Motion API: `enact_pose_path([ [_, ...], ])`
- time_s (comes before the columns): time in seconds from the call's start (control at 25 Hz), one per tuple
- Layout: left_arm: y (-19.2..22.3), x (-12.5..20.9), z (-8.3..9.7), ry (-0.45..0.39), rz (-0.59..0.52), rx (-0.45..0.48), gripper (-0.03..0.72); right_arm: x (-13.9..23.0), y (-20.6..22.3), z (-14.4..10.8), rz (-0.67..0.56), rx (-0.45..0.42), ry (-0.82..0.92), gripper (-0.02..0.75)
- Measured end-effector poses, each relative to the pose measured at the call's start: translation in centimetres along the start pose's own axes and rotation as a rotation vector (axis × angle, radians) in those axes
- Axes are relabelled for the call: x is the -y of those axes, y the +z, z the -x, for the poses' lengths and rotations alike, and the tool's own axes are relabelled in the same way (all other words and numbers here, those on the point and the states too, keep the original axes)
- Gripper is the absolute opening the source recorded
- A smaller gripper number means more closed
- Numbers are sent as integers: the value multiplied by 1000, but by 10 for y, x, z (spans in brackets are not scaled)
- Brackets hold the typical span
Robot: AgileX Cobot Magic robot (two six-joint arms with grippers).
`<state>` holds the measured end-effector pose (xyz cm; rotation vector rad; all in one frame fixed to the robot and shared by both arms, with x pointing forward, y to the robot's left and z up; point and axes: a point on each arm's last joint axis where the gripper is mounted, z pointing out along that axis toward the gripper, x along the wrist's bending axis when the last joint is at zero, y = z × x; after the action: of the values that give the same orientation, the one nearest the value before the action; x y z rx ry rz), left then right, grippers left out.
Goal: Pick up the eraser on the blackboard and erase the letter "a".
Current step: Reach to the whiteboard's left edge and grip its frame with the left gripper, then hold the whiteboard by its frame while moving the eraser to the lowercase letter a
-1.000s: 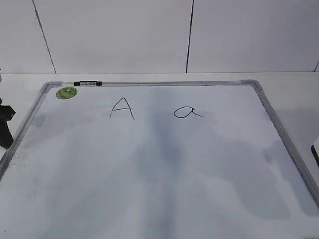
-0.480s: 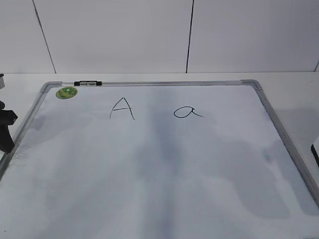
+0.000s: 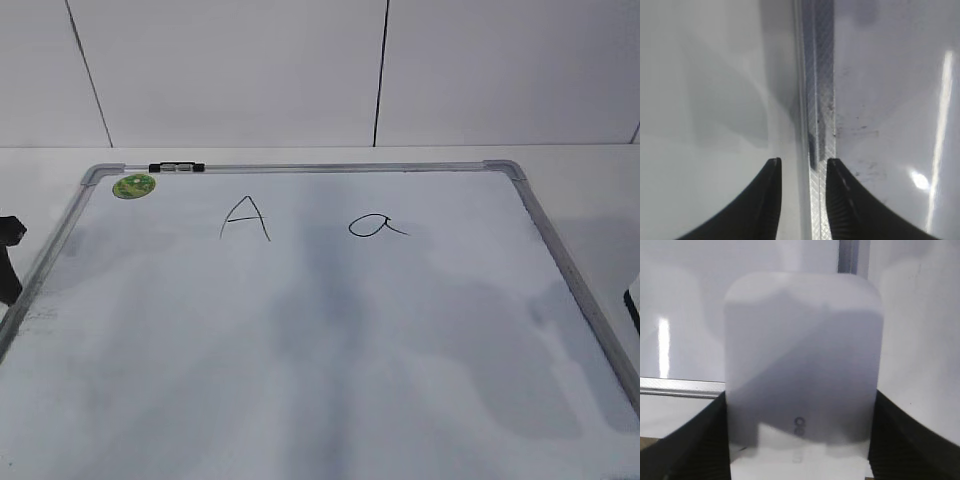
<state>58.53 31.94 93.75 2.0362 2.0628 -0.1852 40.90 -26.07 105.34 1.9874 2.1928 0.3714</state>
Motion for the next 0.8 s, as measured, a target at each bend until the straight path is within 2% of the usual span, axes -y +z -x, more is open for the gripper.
enact_pose_path([
  [0.8, 7, -1, -1, -4, -9, 38, 228, 0, 0, 0, 2, 0, 0, 542],
])
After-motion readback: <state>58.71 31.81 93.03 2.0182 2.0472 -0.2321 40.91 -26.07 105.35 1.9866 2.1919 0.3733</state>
